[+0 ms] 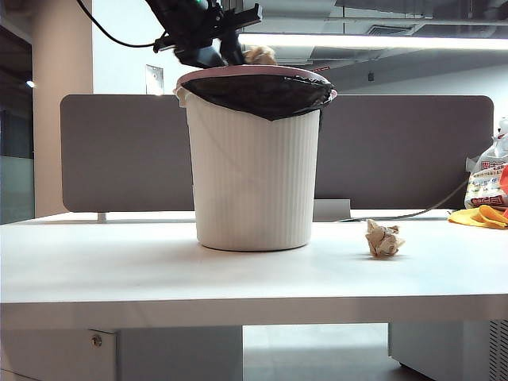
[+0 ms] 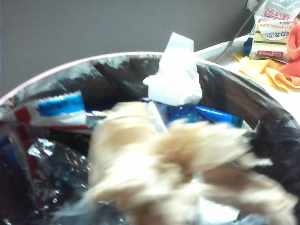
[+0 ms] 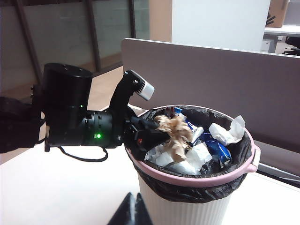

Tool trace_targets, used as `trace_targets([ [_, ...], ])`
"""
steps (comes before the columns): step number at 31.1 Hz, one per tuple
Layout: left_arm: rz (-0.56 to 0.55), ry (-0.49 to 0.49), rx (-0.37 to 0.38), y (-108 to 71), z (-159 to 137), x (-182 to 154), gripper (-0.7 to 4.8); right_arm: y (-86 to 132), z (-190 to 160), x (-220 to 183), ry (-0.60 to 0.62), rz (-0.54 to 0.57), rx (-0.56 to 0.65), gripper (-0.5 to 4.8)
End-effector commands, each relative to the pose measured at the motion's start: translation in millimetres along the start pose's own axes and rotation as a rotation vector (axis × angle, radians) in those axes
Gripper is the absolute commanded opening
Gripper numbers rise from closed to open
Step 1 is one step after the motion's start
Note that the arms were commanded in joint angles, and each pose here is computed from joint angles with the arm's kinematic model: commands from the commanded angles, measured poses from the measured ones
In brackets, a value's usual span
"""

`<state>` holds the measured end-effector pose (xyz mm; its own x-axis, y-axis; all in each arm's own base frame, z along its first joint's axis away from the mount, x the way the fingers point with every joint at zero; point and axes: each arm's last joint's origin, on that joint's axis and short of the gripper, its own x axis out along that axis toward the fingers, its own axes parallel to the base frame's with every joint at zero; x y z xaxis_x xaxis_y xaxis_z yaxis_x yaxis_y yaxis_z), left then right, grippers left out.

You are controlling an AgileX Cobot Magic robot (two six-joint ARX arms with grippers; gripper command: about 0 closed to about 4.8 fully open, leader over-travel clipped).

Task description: Pick up all the trash on the table and put it in the trash can.

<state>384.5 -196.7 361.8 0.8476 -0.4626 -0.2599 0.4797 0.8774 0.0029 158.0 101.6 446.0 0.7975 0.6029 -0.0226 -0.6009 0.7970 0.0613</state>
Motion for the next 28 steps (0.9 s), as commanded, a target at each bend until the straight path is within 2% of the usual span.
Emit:
trace_targets([
  [1,0.013,-0.028,0.016,0.3,9,-5,4.79,0,1,-1,-0.006,-0.002,-0.001,-0.07],
  [7,0.016,0.004,0.016,0.5,16,-10,4.79,0,-3,0,0.04,-0.013,0.004,-0.07],
  [11,0.015,-0.005,0.013,0.2,25,-20,4.79,-2,-6,-2,0.085,-0.064,0.007,-0.07],
  [15,-0.044,0.001,-0.063,-4.6,36,-40,4.79,-2,-9,-7,0.162,-0.082,0.009,-0.07],
  [19,-0.237,0.026,-0.103,-27.4,43,-58,4.79,-1,-6,-18,0.15,-0.095,0.018,-0.07],
  [23,-0.352,0.075,-0.071,-68.2,39,-65,4.79,-2,-1,-37,0.107,-0.201,0.044,-0.07],
  [26,-0.408,0.095,-0.01,-97.6,32,-63,4.79,-5,-7,-48,0.176,-0.293,0.034,-0.07],
  [28,-0.403,0.112,0.018,-114.7,25,-57,4.79,-7,-14,-52,0.254,-0.321,0.032,-0.07],
])
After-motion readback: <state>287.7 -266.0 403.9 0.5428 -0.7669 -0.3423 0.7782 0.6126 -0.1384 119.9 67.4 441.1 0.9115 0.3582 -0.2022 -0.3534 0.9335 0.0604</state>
